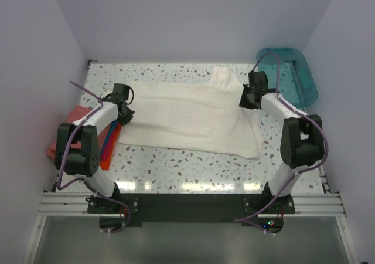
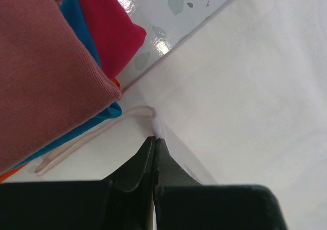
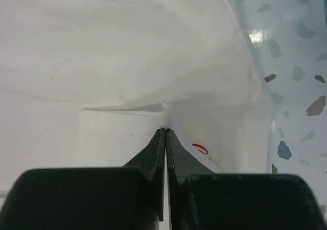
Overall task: Fold and stack the t-shirts
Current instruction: Fold the tshirt
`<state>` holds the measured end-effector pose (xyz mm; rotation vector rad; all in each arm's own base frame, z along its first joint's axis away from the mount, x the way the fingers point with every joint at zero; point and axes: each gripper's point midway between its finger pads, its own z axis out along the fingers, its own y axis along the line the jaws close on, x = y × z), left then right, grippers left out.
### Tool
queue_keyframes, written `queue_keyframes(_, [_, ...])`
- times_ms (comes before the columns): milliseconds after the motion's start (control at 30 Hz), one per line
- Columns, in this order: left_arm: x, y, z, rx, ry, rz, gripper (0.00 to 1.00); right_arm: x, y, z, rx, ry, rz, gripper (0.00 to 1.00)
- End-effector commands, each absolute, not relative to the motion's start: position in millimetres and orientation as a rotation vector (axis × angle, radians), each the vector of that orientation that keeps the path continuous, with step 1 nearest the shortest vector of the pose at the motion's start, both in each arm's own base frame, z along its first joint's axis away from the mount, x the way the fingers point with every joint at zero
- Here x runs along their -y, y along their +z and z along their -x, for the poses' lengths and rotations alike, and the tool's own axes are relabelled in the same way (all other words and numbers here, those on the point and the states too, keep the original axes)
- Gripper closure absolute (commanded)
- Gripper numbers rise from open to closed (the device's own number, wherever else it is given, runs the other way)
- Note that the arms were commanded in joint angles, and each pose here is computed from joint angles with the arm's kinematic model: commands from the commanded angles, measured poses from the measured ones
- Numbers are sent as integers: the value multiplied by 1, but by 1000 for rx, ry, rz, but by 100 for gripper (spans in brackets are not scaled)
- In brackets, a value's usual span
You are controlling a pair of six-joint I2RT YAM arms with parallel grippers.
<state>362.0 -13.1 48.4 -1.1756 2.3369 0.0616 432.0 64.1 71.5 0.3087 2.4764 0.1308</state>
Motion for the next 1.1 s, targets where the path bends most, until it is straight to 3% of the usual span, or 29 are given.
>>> queue_keyframes(0, [8,66,-369,-2278,30,1153,100,-53,142,-441,-2287,84,-289,100])
queue_keyframes(300, [8,70,-370,-2269,22,1155,100,-41,163,-435,-2219,29,-287,100])
queue_keyframes(967, [-9,66,-386,-2242,25,1154,99,-41,124,-442,-2279,-3,-298,100])
queue_keyframes(1000, [-9,66,-387,-2244,27,1149,93,-40,123,-444,-2280,-2,-304,99])
queue_keyframes(1067, [-6,67,-395,-2245,-5,1120,77,-41,115,-447,-2297,-9,-306,80])
